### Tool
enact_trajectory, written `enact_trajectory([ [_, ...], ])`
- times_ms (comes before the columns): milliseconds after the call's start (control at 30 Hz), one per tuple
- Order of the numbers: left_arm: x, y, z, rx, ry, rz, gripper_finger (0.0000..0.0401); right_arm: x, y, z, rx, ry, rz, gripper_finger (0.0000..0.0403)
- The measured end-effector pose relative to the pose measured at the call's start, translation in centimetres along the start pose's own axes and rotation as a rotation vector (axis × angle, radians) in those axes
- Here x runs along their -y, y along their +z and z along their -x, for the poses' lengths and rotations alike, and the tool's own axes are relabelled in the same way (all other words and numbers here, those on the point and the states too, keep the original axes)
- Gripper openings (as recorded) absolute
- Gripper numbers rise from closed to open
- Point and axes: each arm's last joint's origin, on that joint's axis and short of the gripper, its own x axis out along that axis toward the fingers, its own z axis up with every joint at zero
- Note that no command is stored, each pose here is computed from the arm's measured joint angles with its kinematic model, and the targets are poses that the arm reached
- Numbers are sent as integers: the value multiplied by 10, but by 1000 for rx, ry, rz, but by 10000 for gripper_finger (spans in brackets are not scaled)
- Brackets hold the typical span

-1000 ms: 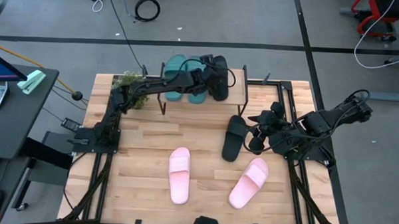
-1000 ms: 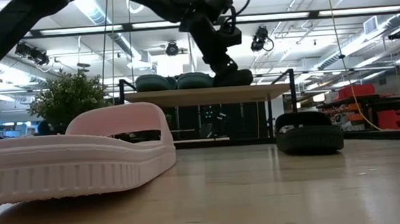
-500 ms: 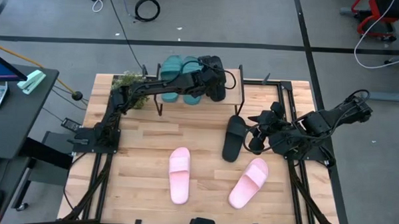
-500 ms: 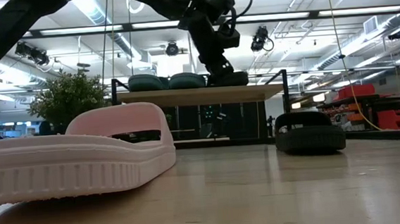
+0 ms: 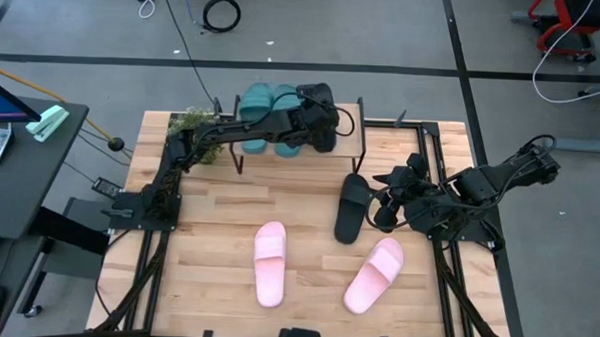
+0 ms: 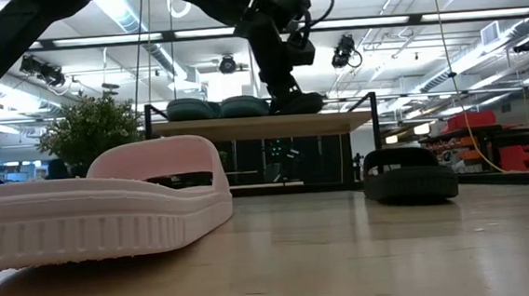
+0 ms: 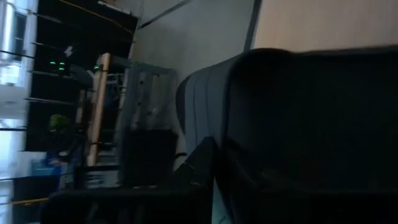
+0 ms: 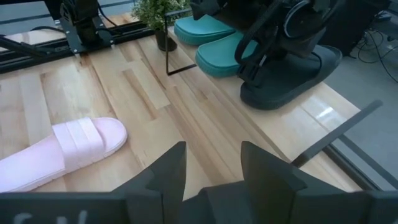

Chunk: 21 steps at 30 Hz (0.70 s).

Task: Pick and place slides into the shelf
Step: Put the bottom black slide on the shelf

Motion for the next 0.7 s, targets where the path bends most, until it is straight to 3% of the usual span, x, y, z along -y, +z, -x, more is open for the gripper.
enact_trajectory([
  [233, 1, 0, 2, -30, 36, -66, 18, 0, 0, 0, 0, 0, 0, 160],
  [700, 3, 1, 7, -77, 103, -136, 140, 0, 0, 0, 0, 0, 6, 160],
])
